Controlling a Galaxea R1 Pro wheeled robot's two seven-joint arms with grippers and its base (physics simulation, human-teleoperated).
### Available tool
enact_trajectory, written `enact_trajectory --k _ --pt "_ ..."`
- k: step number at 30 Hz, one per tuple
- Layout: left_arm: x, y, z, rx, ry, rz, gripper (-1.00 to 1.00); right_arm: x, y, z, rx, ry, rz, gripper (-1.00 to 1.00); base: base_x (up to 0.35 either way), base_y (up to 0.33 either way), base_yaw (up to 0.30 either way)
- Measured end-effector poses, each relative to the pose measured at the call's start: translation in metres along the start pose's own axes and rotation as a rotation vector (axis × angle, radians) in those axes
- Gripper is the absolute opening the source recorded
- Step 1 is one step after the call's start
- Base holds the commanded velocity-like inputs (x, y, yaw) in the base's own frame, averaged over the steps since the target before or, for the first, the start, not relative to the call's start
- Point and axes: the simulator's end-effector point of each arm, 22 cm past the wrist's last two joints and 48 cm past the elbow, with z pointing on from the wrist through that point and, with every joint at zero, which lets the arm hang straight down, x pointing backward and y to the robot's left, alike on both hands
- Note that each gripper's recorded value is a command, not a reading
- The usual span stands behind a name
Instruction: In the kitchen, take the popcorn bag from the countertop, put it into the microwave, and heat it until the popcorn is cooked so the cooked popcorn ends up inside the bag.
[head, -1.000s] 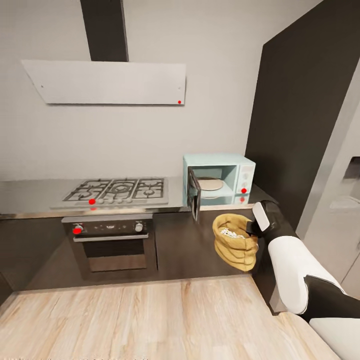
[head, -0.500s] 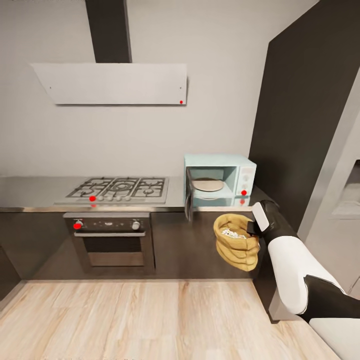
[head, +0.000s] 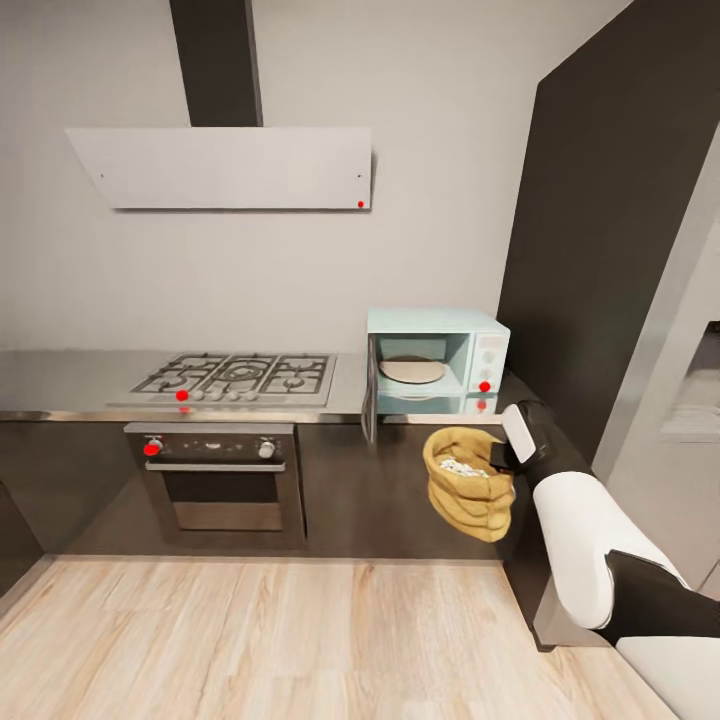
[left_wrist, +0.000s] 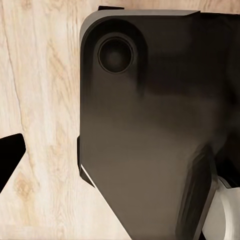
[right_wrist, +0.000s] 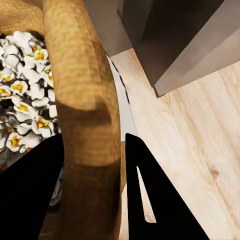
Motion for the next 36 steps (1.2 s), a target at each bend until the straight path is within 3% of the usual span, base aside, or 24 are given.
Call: enact_trajectory --k 11,28,30,33,36 --pt "0.0 0.0 0.0 0.0 0.0 -0.001 1.0 0.001 0.002 0.0 -0.003 0.001 -0.001 -1.0 0.0 0.0 0.21" --pt "-0.001 0.0 0.0 0.0 -0.006 -0.003 1.0 -0.002 -0.004 0.001 -0.012 0.003 0.024 -1.0 0.0 0.0 0.011" --pt "-0.001 0.0 0.0 0.0 -0.006 -0.003 1.0 -0.012 -0.006 -0.006 -0.014 -0.025 0.036 -1.0 0.0 0.0 0.0" --pt "-0.001 0.0 0.0 0.0 -0.007 -0.003 1.0 -0.046 -0.014 -0.032 -0.024 -0.126 0.079 -1.0 0.0 0.0 0.0" --pt "-0.002 0.0 0.0 0.0 -0.008 -0.003 1.0 -0.067 -0.013 -0.049 -0.039 -0.164 0.094 -1.0 0.0 0.0 0.0"
